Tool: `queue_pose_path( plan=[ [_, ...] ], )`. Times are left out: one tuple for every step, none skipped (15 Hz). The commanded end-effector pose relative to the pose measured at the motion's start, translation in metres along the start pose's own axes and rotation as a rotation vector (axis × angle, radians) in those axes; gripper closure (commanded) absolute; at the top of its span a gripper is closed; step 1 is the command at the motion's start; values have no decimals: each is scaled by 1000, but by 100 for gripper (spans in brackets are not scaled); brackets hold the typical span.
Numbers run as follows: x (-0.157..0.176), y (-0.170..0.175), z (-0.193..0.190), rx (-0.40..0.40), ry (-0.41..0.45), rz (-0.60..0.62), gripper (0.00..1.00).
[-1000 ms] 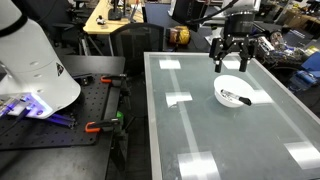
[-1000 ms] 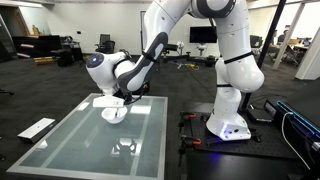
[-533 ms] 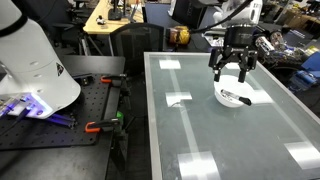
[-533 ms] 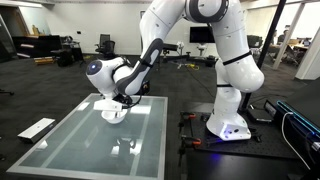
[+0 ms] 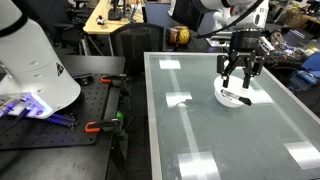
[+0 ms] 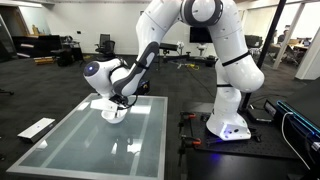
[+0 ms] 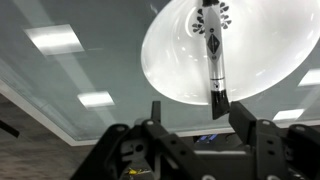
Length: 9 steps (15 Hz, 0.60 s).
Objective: Take the pen out of the bowl and put it on the table
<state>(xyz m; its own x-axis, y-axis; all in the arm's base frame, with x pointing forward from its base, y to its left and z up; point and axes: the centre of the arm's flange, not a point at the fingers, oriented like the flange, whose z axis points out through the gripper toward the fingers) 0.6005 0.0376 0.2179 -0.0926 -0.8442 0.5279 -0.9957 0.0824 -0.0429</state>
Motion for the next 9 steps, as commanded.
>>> queue_pose_path(
  plan=[
    [-3,-12,3,17,21,31,30],
    [-4,-13,4,16,23,31,30],
    [-5,-14,4,17,24,29,30],
    [-5,-16,5,18,27,29,30],
    [-6,-17,6,19,29,28,30],
    [-7,-18,6,19,31,28,30],
    [-7,-19,7,19,34,27,30],
    [-8,-20,8,19,35,26,30],
    [-8,-22,8,20,36,26,30]
  ],
)
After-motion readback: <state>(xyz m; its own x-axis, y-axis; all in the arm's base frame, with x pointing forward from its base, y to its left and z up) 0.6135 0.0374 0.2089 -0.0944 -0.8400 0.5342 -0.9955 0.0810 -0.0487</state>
